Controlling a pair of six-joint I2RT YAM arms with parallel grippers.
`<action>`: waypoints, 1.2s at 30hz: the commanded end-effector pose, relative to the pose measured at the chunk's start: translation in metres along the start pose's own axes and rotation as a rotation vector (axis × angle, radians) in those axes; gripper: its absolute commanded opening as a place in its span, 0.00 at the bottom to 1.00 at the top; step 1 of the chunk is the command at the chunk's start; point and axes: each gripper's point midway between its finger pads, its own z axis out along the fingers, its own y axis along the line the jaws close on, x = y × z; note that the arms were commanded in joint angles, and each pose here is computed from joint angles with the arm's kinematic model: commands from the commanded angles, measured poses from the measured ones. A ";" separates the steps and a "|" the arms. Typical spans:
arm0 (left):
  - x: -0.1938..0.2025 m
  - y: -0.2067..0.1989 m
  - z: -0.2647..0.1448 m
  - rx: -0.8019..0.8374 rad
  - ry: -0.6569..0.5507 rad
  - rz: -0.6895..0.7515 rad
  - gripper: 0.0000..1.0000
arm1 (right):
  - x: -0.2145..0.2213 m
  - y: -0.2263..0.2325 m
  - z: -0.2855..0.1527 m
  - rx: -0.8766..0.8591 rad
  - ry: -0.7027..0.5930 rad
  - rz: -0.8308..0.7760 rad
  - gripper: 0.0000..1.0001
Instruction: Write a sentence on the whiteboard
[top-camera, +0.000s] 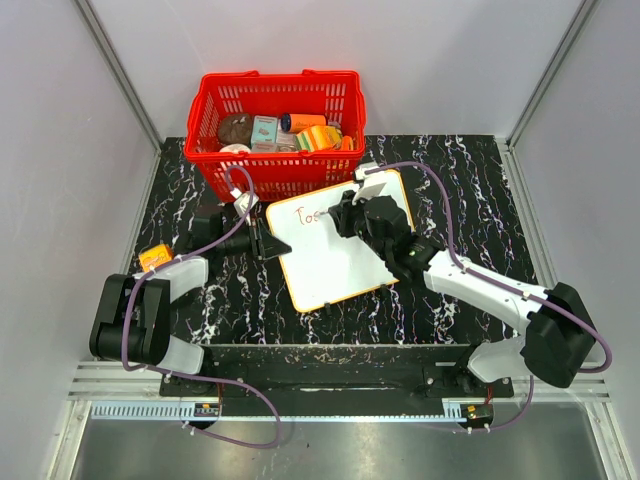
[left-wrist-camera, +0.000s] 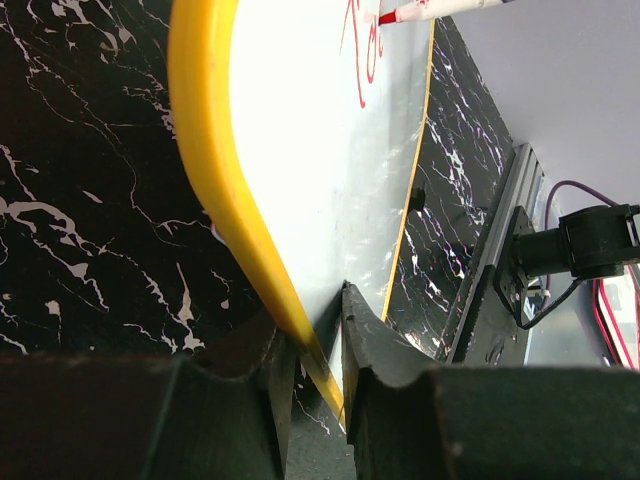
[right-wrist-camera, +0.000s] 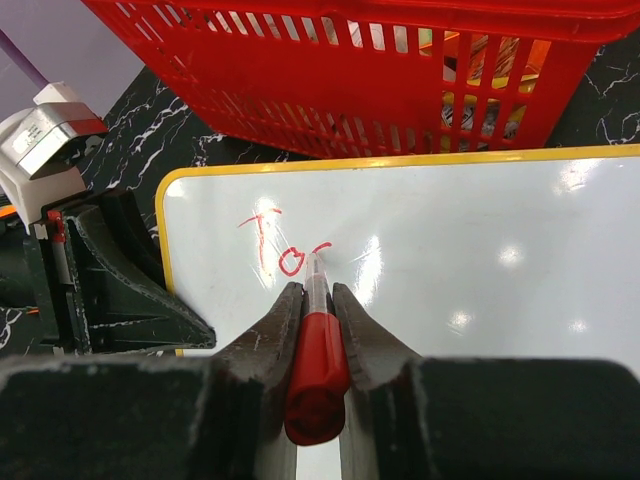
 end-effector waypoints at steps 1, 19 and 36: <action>0.010 0.009 0.005 -0.029 0.014 0.095 0.00 | 0.011 -0.004 -0.002 0.002 0.037 0.002 0.00; 0.010 0.009 0.005 -0.029 0.014 0.095 0.00 | 0.006 -0.020 -0.009 0.078 0.012 -0.013 0.00; 0.010 0.009 0.005 -0.031 0.014 0.097 0.00 | -0.032 -0.013 -0.011 0.058 -0.090 0.019 0.00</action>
